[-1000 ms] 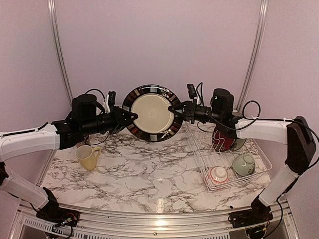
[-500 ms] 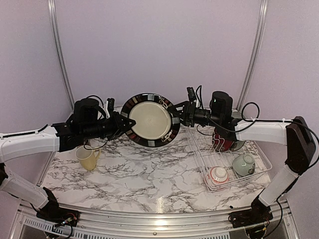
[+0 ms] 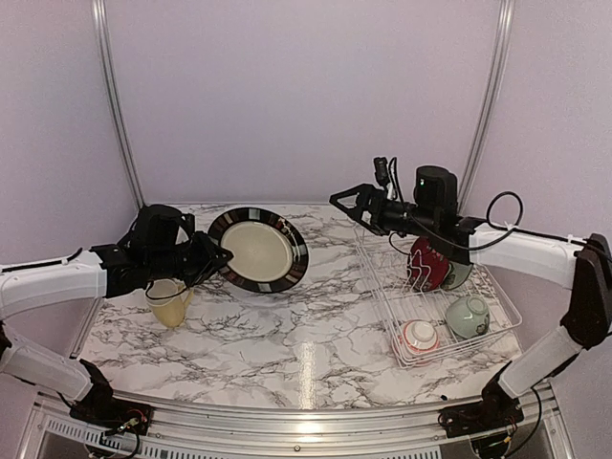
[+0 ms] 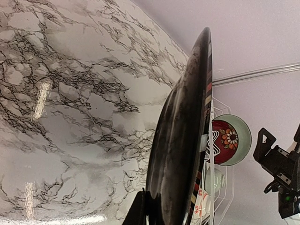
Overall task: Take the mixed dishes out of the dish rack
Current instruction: Place the plate at the center of the board.
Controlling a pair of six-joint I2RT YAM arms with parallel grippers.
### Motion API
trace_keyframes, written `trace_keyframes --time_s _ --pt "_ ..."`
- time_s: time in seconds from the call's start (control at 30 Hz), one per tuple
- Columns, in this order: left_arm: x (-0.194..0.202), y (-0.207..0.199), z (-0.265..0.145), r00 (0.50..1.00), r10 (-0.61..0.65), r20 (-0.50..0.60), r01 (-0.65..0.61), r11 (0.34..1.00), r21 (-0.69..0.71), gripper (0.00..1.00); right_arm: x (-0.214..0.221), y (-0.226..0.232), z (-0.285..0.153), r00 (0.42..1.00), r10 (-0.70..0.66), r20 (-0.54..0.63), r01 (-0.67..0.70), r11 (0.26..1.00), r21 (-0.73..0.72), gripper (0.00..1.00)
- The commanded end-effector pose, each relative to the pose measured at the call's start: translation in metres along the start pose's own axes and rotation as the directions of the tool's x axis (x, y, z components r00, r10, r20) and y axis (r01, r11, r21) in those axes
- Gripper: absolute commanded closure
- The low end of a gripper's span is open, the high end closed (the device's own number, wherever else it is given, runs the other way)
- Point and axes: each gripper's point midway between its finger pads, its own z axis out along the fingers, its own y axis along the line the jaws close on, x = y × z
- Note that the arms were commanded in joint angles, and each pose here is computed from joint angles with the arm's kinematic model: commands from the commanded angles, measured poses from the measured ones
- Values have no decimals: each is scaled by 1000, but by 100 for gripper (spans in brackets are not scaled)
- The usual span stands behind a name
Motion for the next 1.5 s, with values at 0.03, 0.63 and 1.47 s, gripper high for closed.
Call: trace_keyframes --time_s 0.03,0.63,1.47 --pt "-34 -38 -20 995 -50 82 37 987 156 100 -43 -6 -33 986 -142 86 126 977 173 2" --pt "-75 -10 53 992 -47 119 51 998 -30 100 -74 18 -122 903 -410 129 331 855 399 2" --pt "-49 59 124 977 -207 48 208 978 -27 100 -67 2 -131 900 -422 106 334 827 452 2"
